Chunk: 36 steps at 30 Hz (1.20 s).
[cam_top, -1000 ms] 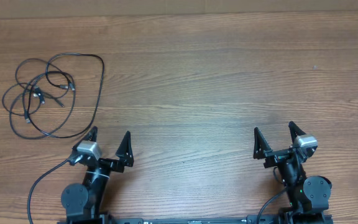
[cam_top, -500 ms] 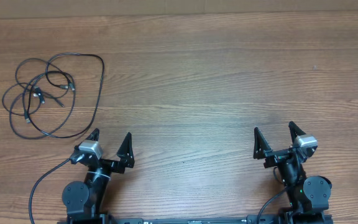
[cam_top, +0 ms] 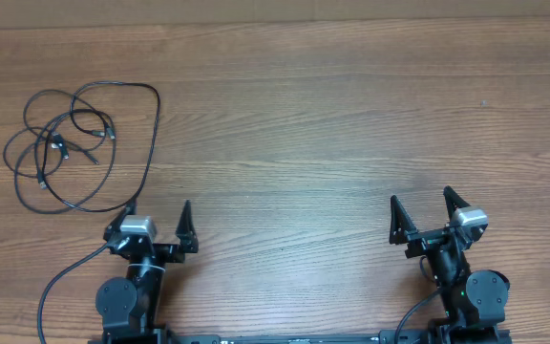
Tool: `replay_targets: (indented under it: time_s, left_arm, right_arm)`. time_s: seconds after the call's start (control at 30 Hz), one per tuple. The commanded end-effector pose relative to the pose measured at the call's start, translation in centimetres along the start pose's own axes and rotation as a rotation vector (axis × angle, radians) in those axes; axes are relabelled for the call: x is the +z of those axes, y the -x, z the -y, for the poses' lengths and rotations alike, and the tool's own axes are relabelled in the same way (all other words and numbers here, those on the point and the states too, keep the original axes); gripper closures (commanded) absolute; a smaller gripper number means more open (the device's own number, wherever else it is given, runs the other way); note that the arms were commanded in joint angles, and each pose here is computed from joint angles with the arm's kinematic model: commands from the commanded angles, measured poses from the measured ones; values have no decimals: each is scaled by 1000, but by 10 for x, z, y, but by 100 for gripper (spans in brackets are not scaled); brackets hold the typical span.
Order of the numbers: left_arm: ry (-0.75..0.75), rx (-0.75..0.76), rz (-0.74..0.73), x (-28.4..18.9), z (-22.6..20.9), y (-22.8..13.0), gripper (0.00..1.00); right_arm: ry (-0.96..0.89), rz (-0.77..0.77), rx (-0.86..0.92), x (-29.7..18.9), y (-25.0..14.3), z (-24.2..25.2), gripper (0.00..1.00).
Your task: Untangle cables
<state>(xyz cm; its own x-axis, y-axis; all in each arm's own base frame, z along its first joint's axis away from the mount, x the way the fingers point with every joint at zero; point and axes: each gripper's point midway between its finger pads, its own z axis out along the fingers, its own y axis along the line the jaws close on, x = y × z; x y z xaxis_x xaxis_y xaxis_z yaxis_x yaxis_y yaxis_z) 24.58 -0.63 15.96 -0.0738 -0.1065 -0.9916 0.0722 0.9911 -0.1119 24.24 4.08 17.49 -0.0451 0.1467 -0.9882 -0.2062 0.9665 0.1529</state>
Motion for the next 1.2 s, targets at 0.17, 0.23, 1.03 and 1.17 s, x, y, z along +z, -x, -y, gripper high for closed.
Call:
replay_targets:
  time_s: [0.17,0.23,1.03,1.17]
  left_arm:
    - [158,121,-4,-2,-28,-1,0]
    - [158,121,-4,-2,-28,-1,0]
    - [158,121,-4,-2,-28,-1,1]
    - [158,122,-4,-2,-28,-1,0]
  right_arm:
    - [11,1,-2,0,-2,-2,0]
    - [11,1,-2,0,-2,-2,0]
    - [5,1,-1,0,-2,-1,0]
    - [-28,6,-1,0,-1,7,0]
